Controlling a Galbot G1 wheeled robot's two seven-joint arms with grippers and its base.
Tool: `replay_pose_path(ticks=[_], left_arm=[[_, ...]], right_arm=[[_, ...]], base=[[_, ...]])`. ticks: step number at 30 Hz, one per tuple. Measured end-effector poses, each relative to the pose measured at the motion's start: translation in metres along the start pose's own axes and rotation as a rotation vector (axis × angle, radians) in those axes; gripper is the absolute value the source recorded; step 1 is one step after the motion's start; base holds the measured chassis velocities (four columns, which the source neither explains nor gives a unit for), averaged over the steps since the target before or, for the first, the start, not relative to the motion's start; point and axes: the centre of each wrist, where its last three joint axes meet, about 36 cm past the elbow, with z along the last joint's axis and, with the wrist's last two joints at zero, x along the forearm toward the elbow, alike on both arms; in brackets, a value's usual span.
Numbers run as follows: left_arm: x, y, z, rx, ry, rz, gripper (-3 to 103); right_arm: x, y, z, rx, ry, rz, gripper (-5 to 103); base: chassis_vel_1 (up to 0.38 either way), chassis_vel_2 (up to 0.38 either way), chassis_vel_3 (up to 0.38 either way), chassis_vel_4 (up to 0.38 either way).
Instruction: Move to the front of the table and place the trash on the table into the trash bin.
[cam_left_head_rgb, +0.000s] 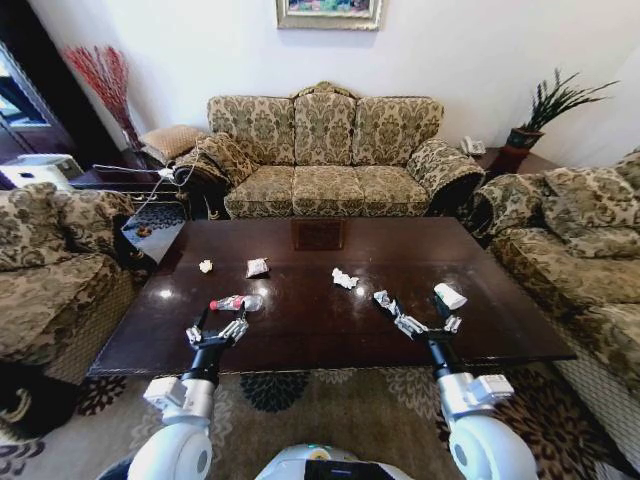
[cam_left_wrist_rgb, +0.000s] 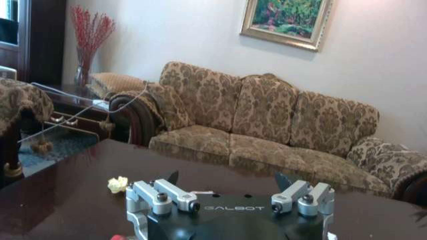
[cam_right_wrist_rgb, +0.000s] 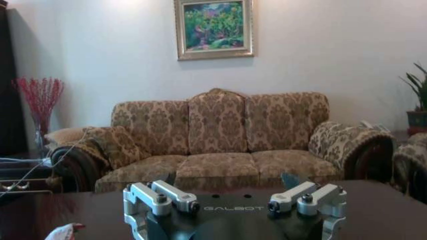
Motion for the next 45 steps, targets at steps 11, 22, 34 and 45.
replay_pose_path(ticks=[11, 22, 34, 45], left_arm=[[-0.0021, 0.0025, 0.0009, 0.002, -0.014, -0.017, 98], [-0.0023, 0.0036, 0.0036, 0.002, -0.009, -0.024, 98], [-0.0012, 0.0042, 0.0061, -0.003, 0.0, -0.024, 98], [-0.0019, 0.0089, 0.0088, -0.03, 0.004, -0.021, 98]], right_arm=[[-0.0008, 0.0024, -0.0018, -0.004, -0.01, -0.016, 100], [-0.0003, 0.0061, -0.0013, -0.034, -0.02, -0.024, 100], [0.0013, 0.0049, -0.0006, -0.035, -0.047, -0.029, 100], [0.0037, 0.0068, 0.0016, -0.043, -0.056, -0.025, 100]], base=[[0.037, 0.041, -0.044, -0.047], [0.171, 0.162, -0.17, -0.166], [0.04, -0.068, -0.053, 0.08], [0.252, -0.215, -0.251, 0.232]])
